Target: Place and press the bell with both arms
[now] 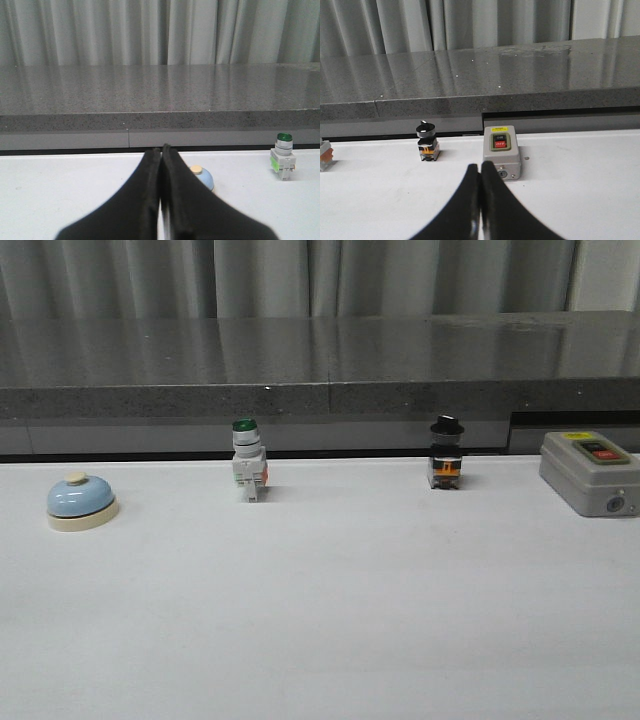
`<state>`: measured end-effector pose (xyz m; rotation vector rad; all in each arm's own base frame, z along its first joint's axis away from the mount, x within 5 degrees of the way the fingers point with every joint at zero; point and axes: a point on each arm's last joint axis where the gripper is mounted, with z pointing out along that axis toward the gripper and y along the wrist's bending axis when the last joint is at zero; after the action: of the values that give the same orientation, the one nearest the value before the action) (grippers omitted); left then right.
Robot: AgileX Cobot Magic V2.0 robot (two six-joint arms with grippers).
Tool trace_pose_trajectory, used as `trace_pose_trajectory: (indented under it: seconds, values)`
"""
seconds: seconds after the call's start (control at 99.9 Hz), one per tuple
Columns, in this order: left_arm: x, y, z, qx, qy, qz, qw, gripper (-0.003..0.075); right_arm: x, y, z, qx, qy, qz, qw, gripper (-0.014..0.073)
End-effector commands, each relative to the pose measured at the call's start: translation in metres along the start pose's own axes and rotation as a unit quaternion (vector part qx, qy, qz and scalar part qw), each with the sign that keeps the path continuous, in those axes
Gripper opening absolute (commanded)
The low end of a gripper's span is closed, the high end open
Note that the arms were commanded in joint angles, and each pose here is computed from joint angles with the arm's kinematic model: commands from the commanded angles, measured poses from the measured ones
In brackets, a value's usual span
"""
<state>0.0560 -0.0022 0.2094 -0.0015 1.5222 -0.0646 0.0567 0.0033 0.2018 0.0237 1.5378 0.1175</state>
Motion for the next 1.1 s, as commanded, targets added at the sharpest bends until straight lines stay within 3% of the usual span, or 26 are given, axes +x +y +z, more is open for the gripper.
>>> trace_pose_trajectory:
  seconds: [0.0, 0.3, 0.55, 0.901, 1.091]
  values:
    - [0.005, 0.000, -0.001, 0.002, -0.034, -0.008, 0.999, -0.0020, -0.013, 0.001, -0.002, -0.002, -0.058, 0.001, 0.998, -0.0060]
    - [0.002, 0.000, -0.002, 0.002, -0.038, -0.008, 0.999, -0.0020, -0.013, 0.001, -0.002, -0.002, -0.058, 0.001, 0.998, -0.0060]
    - [-0.043, -0.002, -0.002, 0.003, -0.003, -0.045, 0.999, -0.0020, -0.013, 0.001, -0.002, -0.002, -0.058, 0.001, 0.998, -0.0060]
    - [-0.130, -0.008, 0.054, -0.002, 0.168, -0.051, 0.984, -0.0020, -0.013, 0.001, -0.002, -0.002, -0.058, 0.001, 0.998, -0.0060]
    - [-0.143, -0.009, 0.101, -0.008, 0.249, -0.051, 0.967, -0.0020, -0.013, 0.001, -0.002, -0.002, -0.058, 0.001, 0.998, -0.0060]
